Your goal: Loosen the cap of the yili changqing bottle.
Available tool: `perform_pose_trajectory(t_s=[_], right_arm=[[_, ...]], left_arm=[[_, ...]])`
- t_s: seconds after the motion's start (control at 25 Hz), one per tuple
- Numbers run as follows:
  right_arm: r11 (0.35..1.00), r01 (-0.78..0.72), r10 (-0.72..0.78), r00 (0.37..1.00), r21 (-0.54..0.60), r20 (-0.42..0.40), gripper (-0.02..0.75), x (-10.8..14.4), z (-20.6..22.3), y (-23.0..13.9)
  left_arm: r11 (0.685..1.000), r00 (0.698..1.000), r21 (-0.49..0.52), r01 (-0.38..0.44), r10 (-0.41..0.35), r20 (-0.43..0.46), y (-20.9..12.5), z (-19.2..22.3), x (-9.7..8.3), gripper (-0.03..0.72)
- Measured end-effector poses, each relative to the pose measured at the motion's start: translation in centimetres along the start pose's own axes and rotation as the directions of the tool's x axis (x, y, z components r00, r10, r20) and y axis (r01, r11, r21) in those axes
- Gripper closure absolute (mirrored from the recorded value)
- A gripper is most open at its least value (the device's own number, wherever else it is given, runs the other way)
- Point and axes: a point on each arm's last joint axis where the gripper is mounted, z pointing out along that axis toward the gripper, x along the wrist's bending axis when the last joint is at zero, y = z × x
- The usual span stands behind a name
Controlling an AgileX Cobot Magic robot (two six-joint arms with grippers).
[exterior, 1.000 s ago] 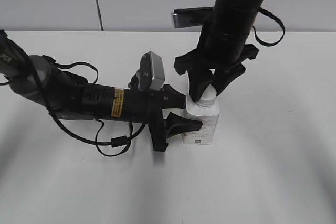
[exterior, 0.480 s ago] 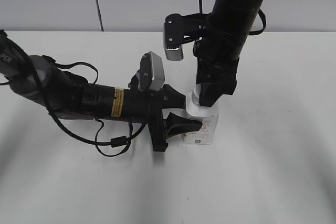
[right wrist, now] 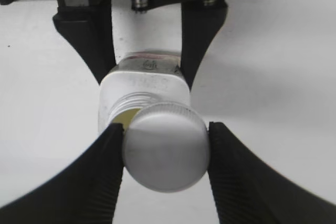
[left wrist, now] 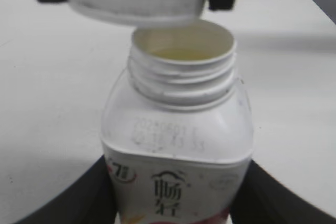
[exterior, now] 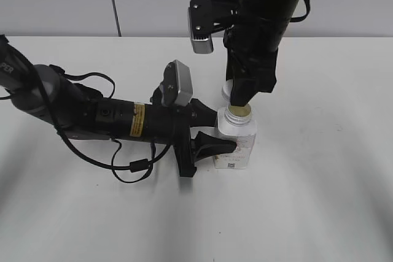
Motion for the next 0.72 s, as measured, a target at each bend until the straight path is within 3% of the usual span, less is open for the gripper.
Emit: perform_pose_trajectory(t_s=[0.16, 0.32, 0.48, 0.72], right_arm=[[1.000, -0.003, 0.002, 0.999, 0.004, 0.041, 0.349, -0.5, -0.9, 0.2], [0.986, -0.167, 0.166, 0.983, 0.018, 0.081, 0.349, -0.9, -1.5, 0.1], [0.918, -0.395, 0.388, 0.913, 0.038, 0.125, 0.349, -1.2, -1.7, -0.3], [0.838, -0.537, 0.506, 0.830, 0.094, 0.234, 0.349, -1.7, -1.9, -1.8]], left_arm=[[1.000, 1.000, 0.000, 0.000, 0.000, 0.000, 0.0, 0.0, 0.0, 0.312], [1.000, 1.000, 0.000, 0.000, 0.000, 0.000, 0.0, 0.0, 0.0, 0.312], [1.000, 1.000, 0.000, 0.000, 0.000, 0.000, 0.0, 0.0, 0.0, 0.312], [1.000, 1.000, 0.000, 0.000, 0.000, 0.000, 0.0, 0.0, 0.0, 0.312]])
